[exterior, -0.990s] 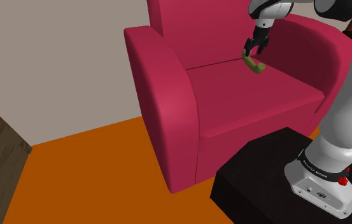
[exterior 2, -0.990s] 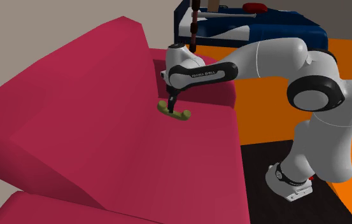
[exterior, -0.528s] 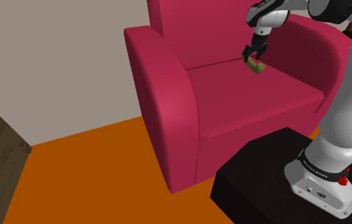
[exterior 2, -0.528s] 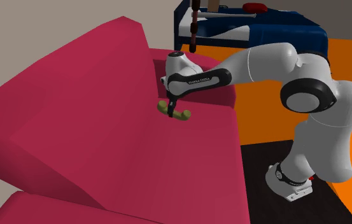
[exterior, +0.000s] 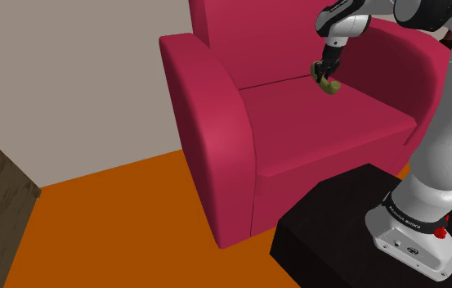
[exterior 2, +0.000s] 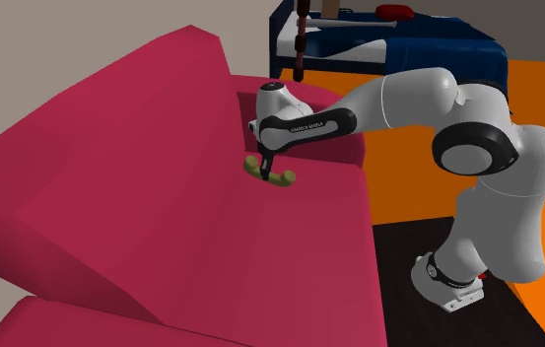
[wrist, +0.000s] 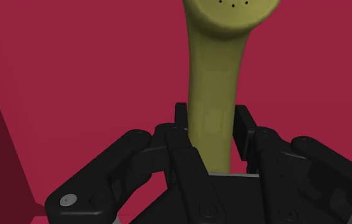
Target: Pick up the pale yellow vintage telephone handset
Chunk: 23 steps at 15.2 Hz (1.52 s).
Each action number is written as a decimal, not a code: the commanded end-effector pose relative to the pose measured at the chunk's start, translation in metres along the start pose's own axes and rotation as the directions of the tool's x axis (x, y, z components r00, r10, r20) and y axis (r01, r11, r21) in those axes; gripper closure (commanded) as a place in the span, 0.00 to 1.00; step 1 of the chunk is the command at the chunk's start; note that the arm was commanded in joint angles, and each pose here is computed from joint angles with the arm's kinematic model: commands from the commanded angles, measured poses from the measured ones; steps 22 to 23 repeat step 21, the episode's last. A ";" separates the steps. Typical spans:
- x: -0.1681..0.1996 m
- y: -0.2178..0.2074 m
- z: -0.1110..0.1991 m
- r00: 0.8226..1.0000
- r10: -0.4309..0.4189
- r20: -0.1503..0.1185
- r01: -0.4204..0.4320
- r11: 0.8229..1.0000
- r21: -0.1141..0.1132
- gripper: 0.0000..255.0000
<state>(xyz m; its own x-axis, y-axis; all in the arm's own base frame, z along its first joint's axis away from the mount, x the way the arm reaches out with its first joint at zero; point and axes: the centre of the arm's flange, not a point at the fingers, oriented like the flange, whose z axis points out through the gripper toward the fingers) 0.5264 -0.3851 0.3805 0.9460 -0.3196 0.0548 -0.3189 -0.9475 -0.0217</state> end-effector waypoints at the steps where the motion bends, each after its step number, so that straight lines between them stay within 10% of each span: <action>1: 0.000 0.000 0.000 1.000 0.000 0.000 0.000 1.000 0.000 1.00; 23: 0.005 -0.002 -0.080 1.000 0.000 0.000 0.000 1.000 0.000 1.00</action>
